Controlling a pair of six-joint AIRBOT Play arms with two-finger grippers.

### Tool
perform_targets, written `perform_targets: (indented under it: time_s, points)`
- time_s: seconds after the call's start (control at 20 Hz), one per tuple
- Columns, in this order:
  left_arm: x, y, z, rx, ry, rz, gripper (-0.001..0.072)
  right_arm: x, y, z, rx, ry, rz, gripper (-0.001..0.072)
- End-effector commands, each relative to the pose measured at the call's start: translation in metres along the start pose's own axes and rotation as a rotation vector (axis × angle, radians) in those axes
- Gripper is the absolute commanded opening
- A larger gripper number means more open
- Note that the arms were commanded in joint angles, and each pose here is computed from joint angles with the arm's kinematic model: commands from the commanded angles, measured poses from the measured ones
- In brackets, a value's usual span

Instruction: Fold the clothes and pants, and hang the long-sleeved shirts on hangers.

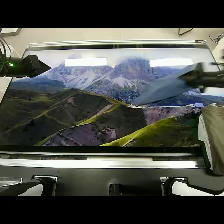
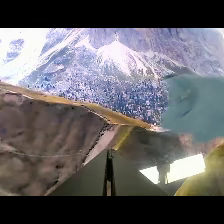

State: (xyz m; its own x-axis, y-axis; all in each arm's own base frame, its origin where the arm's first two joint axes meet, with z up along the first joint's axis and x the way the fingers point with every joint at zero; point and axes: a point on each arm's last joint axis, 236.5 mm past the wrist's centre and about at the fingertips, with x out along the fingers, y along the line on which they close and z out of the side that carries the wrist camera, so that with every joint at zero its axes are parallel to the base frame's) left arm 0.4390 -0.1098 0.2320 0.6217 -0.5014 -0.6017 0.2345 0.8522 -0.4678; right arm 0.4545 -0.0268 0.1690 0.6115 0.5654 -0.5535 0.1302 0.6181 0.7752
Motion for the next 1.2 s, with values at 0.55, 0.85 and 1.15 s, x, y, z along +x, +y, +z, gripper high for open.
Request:
perform_targets:
  time_s: [0.55, 0.85, 1.15]
  points:
    - [0.000, 0.000, 0.000, 0.028, -0.001, 0.000, 0.0022, -0.270, -0.099, 0.047, 0.406, -0.576, -0.220, 0.0043]
    - [0.000, 0.000, 0.000, 0.029, 0.000, 0.000, 0.0021, -0.299, -0.163, -0.035, 0.602, -0.412, -0.521, 0.0043]
    - [0.000, -0.006, 0.001, 0.019, -0.003, -0.026, 0.0022, -0.320, -0.253, -0.141, 0.841, -0.266, -0.950, 0.0044]
